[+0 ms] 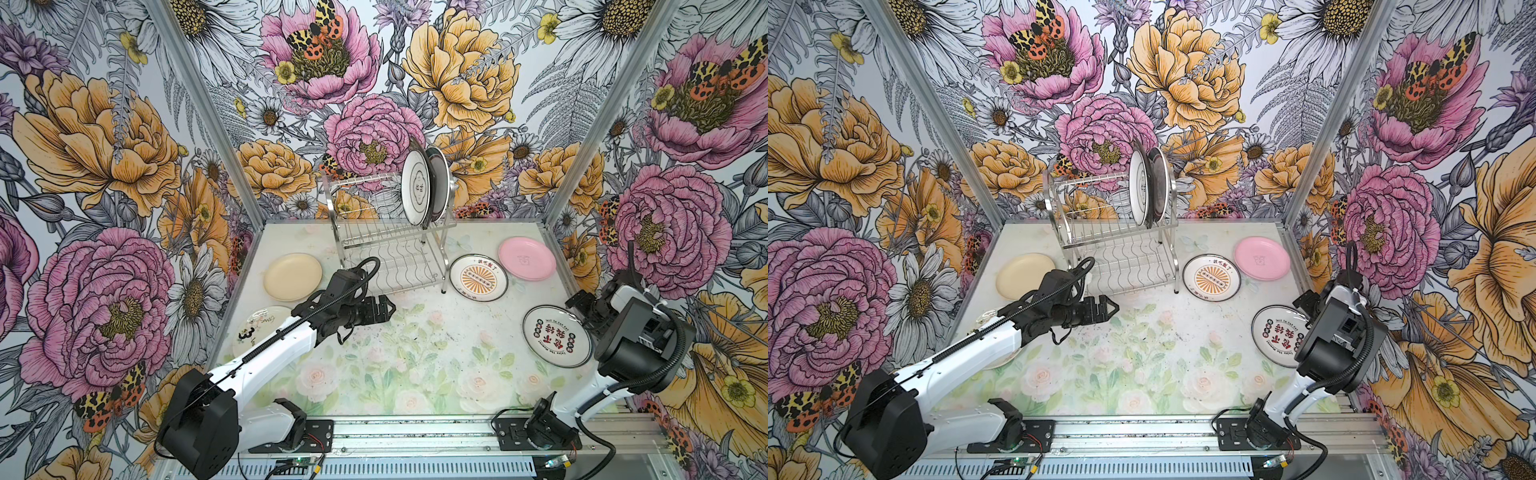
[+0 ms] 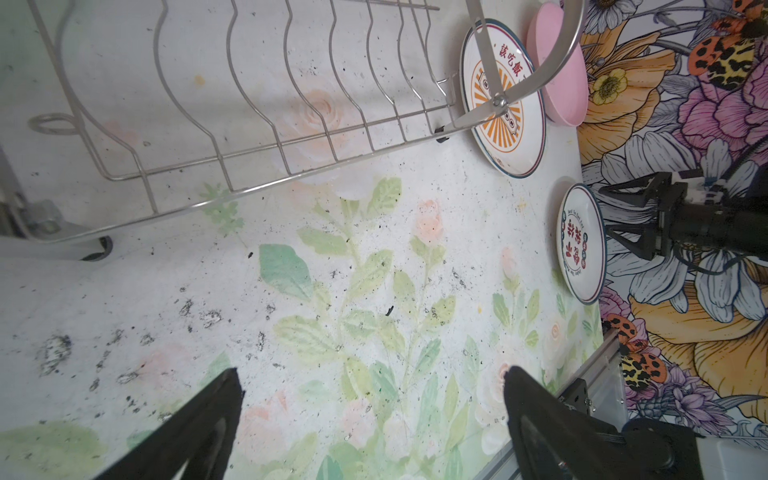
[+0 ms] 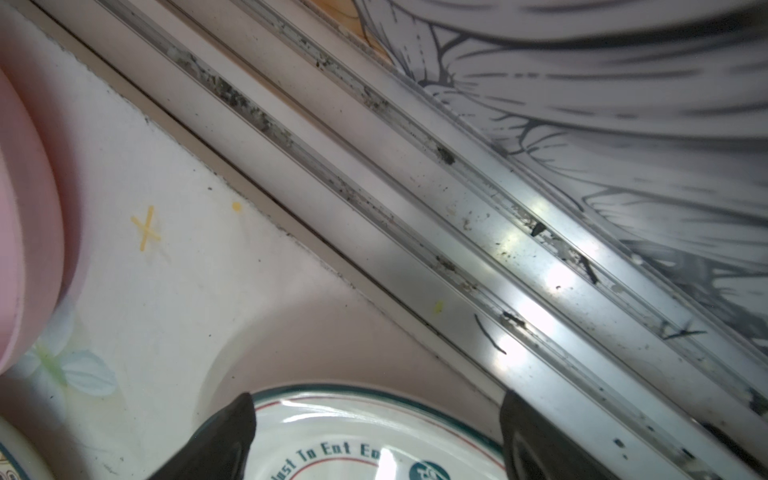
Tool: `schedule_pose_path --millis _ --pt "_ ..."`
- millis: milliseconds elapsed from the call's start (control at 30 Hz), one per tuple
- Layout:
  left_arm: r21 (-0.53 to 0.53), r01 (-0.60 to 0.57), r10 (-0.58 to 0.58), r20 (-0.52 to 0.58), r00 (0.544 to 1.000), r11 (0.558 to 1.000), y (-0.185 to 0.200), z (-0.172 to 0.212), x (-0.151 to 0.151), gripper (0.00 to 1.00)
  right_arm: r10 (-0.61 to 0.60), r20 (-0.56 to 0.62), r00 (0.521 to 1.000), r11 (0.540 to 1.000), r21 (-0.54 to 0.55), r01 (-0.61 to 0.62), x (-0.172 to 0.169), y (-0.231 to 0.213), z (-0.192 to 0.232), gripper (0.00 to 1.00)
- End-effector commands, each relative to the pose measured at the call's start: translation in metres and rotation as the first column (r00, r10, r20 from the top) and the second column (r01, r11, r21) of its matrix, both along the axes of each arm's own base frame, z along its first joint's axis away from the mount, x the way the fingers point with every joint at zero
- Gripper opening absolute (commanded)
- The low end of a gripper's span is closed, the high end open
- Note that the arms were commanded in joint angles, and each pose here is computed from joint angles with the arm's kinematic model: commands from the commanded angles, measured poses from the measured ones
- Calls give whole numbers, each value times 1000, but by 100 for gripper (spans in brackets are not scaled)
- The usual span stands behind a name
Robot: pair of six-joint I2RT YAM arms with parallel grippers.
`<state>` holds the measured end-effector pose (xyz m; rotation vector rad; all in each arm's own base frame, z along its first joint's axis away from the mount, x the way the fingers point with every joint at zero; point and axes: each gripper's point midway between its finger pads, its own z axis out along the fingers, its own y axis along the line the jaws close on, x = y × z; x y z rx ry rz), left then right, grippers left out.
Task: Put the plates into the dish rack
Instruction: 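Grasp the edge of the white red-text plate with the right gripper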
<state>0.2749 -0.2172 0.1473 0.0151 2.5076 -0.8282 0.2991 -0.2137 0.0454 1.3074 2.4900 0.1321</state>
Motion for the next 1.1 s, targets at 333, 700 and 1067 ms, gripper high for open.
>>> schedule_pose_path --millis 333,700,1067 --pt "-21 -15 16 40 999 1000 -2 6 5 98 39 66 997 996 75 -44 -9 43 4 92" --pt "-26 13 -11 40 999 1000 -5 2 5 98 183 57 981 978 92 -188 -6 100 -1 92" --pt "-33 12 -10 48 999 999 2 4 4 98 221 65 973 965 127 -228 20 98 -6 89"
